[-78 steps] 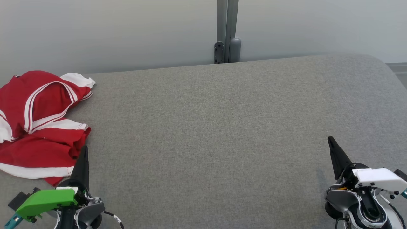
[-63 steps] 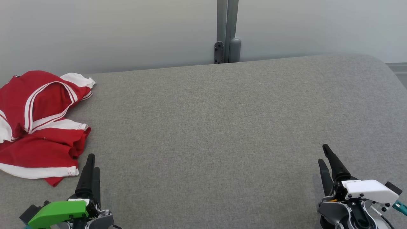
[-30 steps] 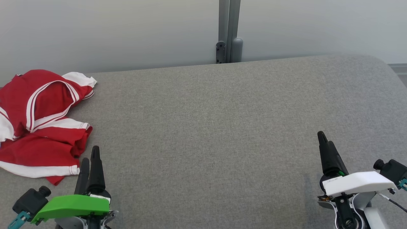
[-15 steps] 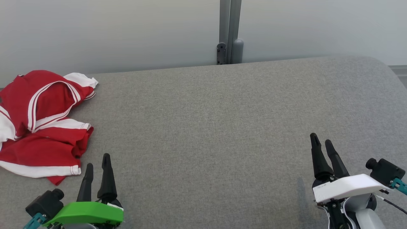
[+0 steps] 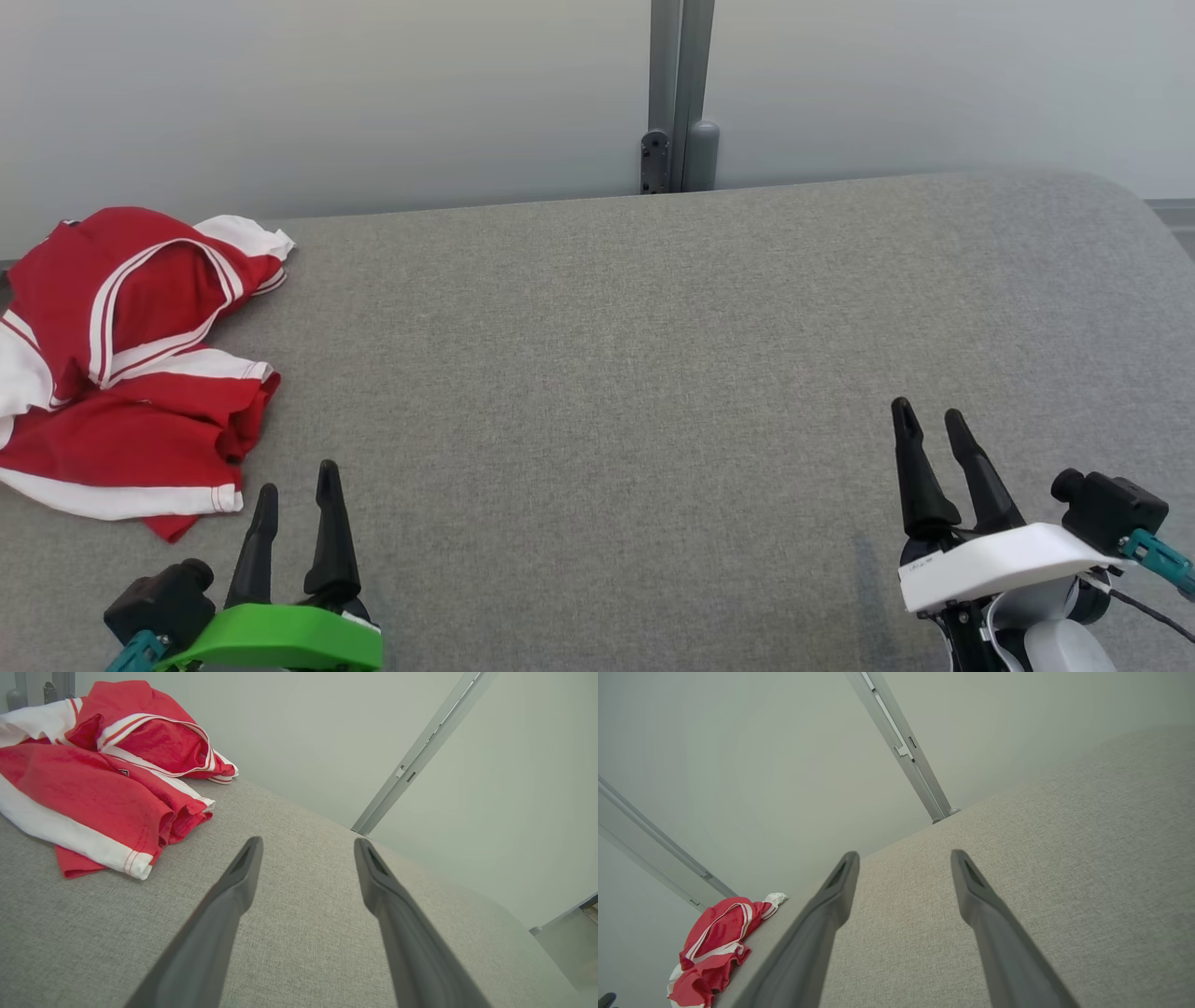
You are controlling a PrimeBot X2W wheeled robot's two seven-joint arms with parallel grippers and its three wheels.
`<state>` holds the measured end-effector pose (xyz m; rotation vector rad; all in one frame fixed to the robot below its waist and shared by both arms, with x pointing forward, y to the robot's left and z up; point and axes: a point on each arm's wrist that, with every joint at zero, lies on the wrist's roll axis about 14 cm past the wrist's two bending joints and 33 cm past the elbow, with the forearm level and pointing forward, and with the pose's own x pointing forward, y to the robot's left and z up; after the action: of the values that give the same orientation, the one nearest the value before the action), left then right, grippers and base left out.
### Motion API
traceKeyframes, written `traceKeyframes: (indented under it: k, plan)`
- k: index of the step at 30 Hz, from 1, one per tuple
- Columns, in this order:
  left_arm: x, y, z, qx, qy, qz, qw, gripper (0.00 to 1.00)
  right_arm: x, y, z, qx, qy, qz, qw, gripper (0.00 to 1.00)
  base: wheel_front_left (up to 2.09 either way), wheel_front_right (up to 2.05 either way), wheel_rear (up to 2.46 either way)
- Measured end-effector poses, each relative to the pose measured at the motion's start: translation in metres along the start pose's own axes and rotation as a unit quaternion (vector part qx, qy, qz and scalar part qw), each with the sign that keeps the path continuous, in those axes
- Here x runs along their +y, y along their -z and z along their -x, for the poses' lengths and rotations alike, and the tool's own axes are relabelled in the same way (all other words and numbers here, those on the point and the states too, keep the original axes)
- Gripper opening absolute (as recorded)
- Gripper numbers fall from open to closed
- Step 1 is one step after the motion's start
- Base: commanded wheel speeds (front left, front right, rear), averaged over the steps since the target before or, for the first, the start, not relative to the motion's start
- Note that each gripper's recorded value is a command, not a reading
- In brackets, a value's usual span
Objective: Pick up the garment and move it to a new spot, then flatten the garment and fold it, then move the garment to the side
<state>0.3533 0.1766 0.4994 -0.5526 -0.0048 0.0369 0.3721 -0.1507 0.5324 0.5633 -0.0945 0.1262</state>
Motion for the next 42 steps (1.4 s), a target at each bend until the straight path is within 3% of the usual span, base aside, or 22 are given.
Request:
traceKeyframes:
  k: [19,42]
  plan:
    - [-0.002,0.006,0.007,-0.002,0.014,-0.104,0.994,1.00,0.014,0.003,0.002,-0.004,-0.030,0.089,0.996,1.00,0.00,0.00,0.00]
    - [-0.004,0.016,0.015,0.002,0.030,-0.181,0.983,1.00,0.022,0.016,0.006,0.007,-0.057,0.171,0.984,1.00,0.00,0.00,0.00]
